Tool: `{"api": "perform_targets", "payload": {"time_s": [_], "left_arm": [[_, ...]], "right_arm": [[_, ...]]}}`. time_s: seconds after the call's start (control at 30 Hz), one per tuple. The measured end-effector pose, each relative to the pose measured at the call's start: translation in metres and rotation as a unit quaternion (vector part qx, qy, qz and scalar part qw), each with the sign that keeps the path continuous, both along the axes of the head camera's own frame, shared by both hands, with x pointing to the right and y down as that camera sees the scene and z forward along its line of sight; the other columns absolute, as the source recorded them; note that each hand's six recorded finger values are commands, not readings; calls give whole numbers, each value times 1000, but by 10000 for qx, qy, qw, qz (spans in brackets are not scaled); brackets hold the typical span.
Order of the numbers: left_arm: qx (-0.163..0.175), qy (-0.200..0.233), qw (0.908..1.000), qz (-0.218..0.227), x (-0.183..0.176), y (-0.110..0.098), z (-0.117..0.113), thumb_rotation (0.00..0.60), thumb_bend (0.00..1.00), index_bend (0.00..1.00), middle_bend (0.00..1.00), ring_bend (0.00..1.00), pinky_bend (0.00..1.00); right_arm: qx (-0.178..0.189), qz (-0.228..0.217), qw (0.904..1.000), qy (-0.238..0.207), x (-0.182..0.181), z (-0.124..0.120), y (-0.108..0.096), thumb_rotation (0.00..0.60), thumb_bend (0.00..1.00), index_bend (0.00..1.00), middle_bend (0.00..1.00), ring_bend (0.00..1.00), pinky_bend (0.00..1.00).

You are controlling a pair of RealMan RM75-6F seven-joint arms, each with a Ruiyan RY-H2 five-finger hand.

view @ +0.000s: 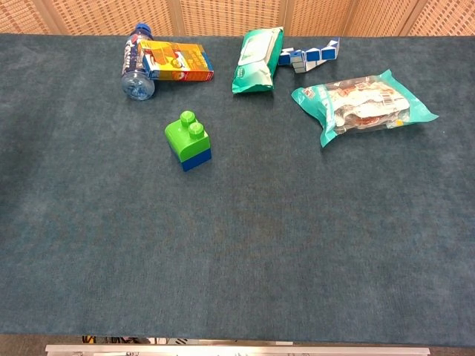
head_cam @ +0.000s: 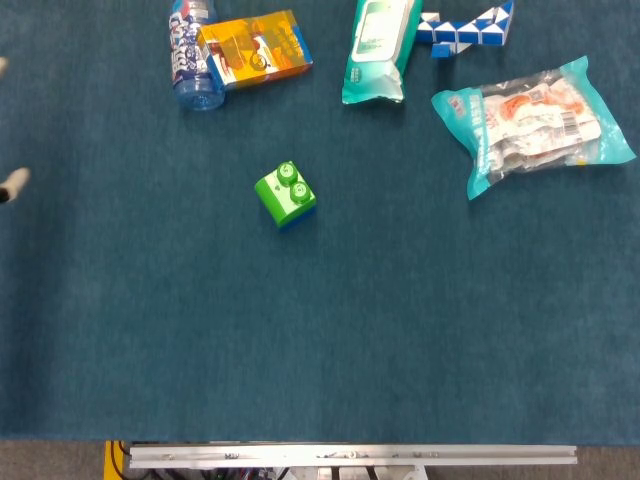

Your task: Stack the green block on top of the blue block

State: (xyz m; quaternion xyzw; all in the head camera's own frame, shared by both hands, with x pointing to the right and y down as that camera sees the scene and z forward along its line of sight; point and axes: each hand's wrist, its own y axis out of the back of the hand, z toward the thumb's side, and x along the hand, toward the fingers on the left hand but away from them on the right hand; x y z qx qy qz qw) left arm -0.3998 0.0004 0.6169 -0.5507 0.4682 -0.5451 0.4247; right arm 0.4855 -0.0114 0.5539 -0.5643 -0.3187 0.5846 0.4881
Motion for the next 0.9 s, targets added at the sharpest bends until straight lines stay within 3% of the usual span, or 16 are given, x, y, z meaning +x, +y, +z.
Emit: {"api": "perform_targets", "payload": {"time_s": [0.27,0.53,0.67,0.9], "left_arm": [[262,-45,9976,-637,-30,51,-17,600,173,87,147,158,271],[212,-131,9970,-734,-34,90,-22,600,173,109,156,158,271],[87,-113,9975,-699,-30,101,-21,600,173,112,154,158,271],[88,113,9992,-363,-12,103,-21,600,173,116,154,158,271]], "right_arm": [[199,158,9997,-29,14,9,30,600,106,37,256,161,265],[290,84,9995,-100,16,15,49,600,105,37,256,161,265],[274,12,9996,-106,15,18,54,600,103,37,256,161,265],[359,-129,9990,-245,9,15,60,600,99,37,256,161,265]]}}
